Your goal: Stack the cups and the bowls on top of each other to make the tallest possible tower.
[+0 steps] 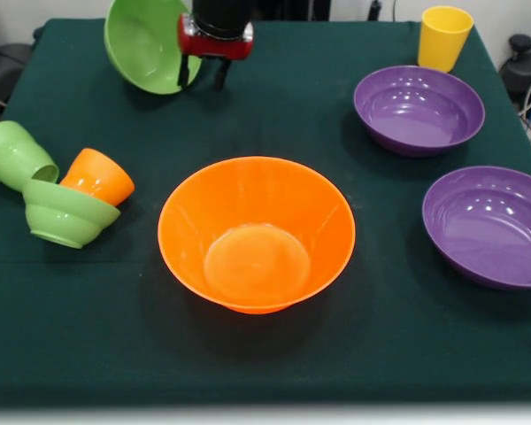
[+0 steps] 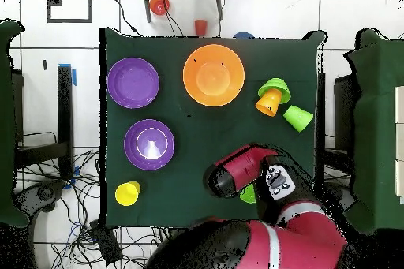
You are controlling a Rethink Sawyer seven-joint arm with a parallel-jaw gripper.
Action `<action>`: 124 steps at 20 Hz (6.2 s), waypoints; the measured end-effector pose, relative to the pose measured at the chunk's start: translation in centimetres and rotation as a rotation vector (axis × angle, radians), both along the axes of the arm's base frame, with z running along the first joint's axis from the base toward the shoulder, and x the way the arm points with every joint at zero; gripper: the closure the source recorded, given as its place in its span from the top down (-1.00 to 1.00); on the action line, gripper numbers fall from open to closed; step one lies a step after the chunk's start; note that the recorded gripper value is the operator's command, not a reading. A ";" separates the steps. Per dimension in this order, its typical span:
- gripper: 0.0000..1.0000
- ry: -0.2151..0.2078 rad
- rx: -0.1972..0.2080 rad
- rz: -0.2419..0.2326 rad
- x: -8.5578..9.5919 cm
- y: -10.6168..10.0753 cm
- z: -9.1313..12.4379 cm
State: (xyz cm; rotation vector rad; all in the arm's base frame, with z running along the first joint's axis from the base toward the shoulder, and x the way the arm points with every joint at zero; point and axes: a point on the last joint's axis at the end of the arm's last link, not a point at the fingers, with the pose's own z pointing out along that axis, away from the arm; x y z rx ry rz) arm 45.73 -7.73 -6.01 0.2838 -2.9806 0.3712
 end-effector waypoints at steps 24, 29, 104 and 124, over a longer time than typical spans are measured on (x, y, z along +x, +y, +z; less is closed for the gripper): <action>1.00 0.101 -0.209 -0.141 -0.1 -4.0 -0.5; 1.00 0.156 -0.287 -0.177 -1.7 -7.0 0.6; -1.00 -0.135 -0.127 -0.420 4.3 -10.2 0.6; -1.00 -0.147 -0.376 -0.276 4.5 -4.2 -1.4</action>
